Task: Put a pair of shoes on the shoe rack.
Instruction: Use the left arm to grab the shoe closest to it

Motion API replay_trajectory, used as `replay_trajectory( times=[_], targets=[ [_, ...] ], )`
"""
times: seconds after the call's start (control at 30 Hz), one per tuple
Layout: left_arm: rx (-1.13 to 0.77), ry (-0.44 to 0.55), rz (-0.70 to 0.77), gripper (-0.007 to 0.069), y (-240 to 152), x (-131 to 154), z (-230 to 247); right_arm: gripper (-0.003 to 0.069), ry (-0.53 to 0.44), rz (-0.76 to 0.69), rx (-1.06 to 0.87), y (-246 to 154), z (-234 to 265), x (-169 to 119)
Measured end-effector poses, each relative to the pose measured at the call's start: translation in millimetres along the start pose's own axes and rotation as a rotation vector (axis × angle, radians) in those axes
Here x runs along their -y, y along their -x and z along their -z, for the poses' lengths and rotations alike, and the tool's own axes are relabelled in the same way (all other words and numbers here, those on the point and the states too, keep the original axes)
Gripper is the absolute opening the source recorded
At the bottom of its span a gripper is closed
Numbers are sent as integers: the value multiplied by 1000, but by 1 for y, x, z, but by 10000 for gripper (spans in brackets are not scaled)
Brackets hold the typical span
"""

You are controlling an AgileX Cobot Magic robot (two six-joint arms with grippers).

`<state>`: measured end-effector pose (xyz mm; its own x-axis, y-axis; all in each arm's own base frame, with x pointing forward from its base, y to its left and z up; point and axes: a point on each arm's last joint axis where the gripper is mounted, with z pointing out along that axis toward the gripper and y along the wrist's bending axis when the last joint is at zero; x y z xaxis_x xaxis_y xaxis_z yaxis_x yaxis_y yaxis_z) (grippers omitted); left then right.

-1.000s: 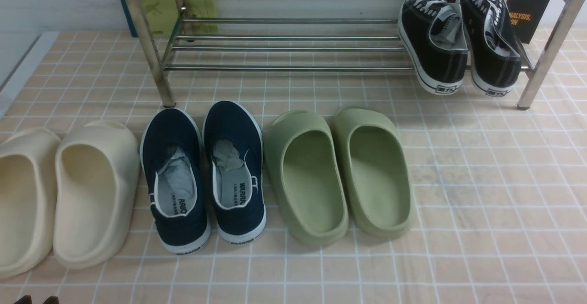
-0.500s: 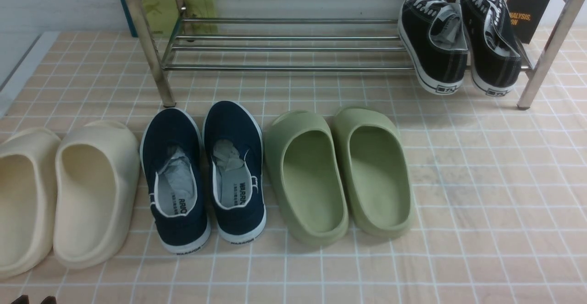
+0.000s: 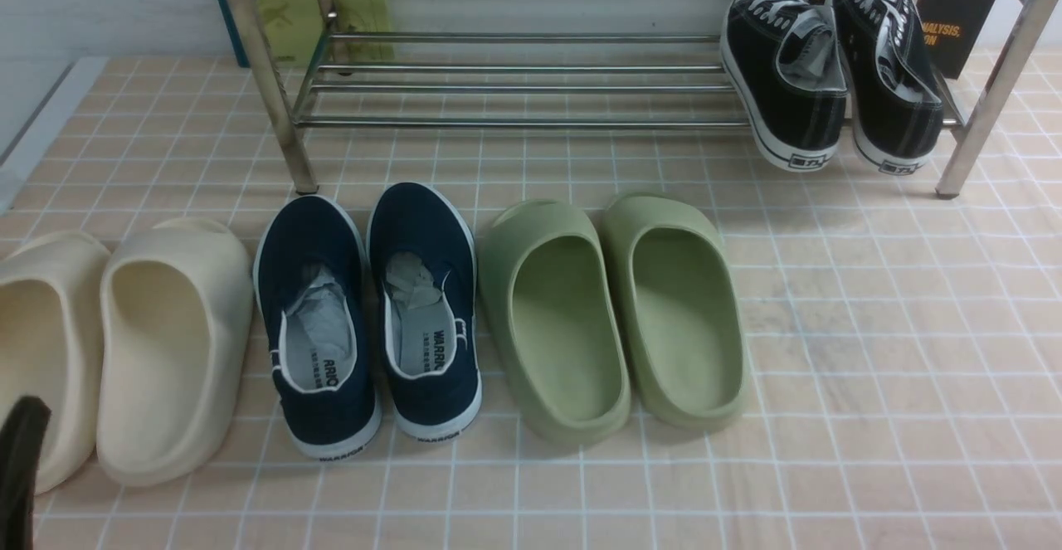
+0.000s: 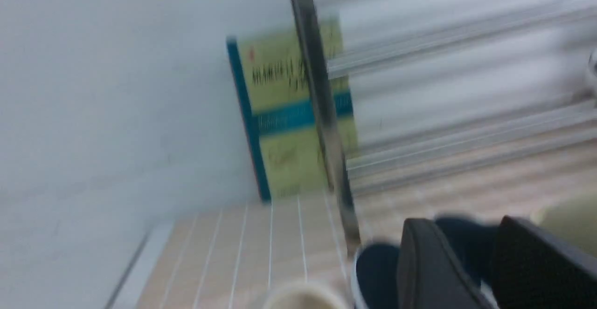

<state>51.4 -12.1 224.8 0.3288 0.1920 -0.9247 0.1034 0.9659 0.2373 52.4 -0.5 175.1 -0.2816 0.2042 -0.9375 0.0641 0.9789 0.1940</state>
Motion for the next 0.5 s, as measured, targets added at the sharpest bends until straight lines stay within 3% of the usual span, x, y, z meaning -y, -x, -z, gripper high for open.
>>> replay_trajectory(
  times=[0.13, 0.3, 0.43, 0.5],
  targets=[
    [275, -22, 17, 239, 25, 2, 3, 198, 0, 0, 0, 0, 0, 0],
    [526, -50, 157, 239, 46, 1, 12, 198, 0, -1, 0, 0, 0, 0],
    [543, -6, 294, 219, 68, -12, 11, 200, 0, -1, 0, 0, 0, 0],
    [484, 36, 325, 169, 93, -22, 8, 203, 0, -1, 0, 0, 0, 0]
  ],
)
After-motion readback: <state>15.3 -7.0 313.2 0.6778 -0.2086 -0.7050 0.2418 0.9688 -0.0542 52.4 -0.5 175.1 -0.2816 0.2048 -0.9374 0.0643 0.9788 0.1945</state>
